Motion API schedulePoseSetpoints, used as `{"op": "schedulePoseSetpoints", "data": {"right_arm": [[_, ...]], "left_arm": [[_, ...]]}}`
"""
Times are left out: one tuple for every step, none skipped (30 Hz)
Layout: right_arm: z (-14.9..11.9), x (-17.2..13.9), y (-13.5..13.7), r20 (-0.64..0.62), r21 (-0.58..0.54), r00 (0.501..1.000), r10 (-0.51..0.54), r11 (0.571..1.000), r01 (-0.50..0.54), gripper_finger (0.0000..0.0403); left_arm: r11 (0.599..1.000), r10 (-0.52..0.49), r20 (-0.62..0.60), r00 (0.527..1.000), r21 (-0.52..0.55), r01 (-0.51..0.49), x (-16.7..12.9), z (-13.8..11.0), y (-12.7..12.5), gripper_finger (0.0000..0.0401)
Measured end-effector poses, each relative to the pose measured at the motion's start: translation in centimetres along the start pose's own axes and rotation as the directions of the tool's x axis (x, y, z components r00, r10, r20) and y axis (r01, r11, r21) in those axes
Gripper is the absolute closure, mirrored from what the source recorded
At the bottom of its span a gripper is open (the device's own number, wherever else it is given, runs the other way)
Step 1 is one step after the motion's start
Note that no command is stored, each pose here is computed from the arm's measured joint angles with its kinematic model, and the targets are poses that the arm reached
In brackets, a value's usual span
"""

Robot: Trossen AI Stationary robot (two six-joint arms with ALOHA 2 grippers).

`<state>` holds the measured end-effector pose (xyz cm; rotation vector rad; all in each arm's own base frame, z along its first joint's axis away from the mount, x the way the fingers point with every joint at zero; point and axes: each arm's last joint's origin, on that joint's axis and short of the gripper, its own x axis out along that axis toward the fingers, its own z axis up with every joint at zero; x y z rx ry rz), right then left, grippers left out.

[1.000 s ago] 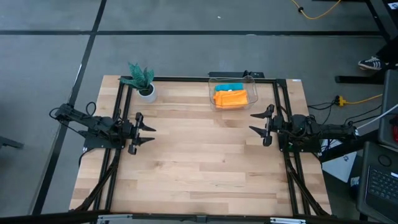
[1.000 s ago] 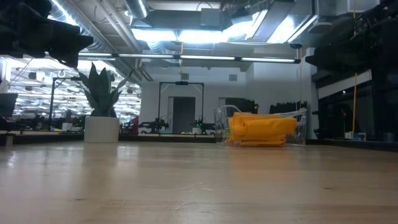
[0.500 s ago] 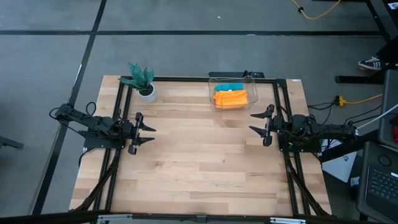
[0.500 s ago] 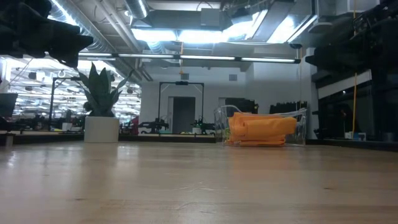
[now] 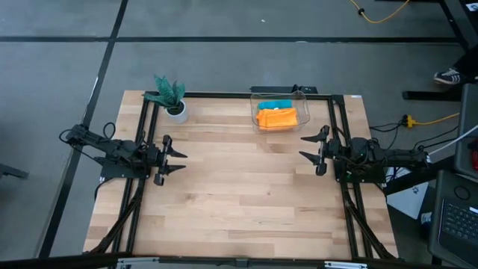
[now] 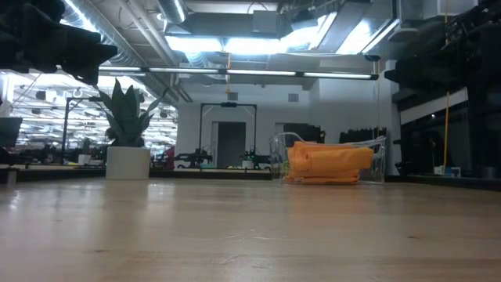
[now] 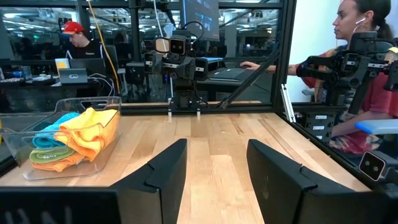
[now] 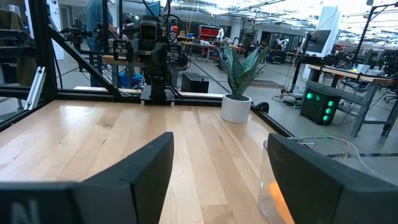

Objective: Fold microfiber towels
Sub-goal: Return to Home Position

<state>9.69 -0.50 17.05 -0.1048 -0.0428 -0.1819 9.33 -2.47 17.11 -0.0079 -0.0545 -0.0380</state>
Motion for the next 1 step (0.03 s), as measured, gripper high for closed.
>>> {"op": "schedulePoseSetpoints", "data": {"right_arm": [[0.00, 0.00, 0.00, 0.000, 0.000, 1.000, 0.000, 1.000, 0.000, 0.0142]], "left_arm": [[1.000, 0.000, 0.000, 1.000, 0.000, 0.000, 0.00, 0.00, 0.00, 0.0239]]}}
